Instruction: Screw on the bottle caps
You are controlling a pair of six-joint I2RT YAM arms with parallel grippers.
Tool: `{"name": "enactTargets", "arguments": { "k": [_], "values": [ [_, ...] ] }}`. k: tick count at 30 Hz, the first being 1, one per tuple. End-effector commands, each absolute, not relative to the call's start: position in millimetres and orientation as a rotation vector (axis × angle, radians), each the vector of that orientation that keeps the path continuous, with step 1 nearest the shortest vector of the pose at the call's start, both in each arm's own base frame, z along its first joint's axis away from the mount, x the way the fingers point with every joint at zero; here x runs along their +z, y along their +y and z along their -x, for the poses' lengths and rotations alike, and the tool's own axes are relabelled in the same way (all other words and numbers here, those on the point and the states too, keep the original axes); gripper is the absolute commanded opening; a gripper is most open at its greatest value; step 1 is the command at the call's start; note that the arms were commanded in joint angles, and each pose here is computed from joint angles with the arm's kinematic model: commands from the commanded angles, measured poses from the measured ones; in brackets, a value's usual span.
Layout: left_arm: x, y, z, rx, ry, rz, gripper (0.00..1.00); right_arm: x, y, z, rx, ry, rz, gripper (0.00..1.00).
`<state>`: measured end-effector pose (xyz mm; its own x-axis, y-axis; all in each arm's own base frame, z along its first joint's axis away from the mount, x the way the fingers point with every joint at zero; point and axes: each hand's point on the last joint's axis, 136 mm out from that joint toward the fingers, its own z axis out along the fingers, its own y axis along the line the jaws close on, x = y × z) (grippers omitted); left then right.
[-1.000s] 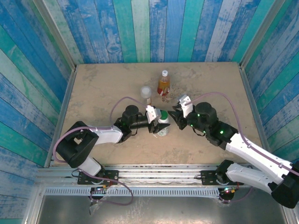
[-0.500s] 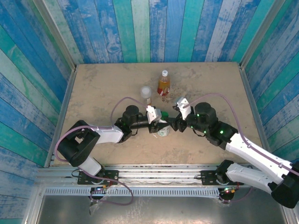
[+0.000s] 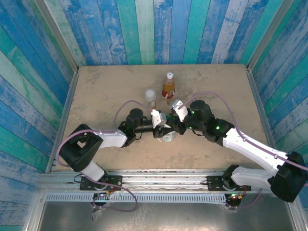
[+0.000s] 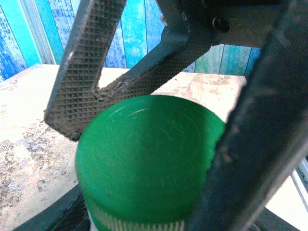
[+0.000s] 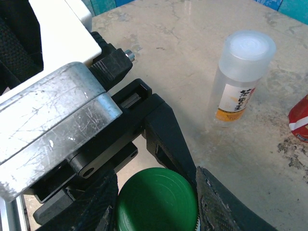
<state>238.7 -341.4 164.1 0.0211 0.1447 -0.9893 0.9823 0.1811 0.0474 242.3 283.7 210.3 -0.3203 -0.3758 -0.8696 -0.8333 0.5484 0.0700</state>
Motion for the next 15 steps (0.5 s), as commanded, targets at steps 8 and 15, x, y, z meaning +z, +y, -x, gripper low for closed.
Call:
{"name": "enactTargets", "arguments": {
  "k": [8,15],
  "values": [
    [164.0,-346.0,-239.2,-0.989,1.348,-1.211,0.58,206.7,281.3,-247.8,0.634,1.956,1.003,0.51],
    [162.7,-345.5,-240.2,-0.980,1.351,-1.212,0.58,213.0,281.0,-251.0,0.648,1.943,0.989,0.31]
  ]
}}
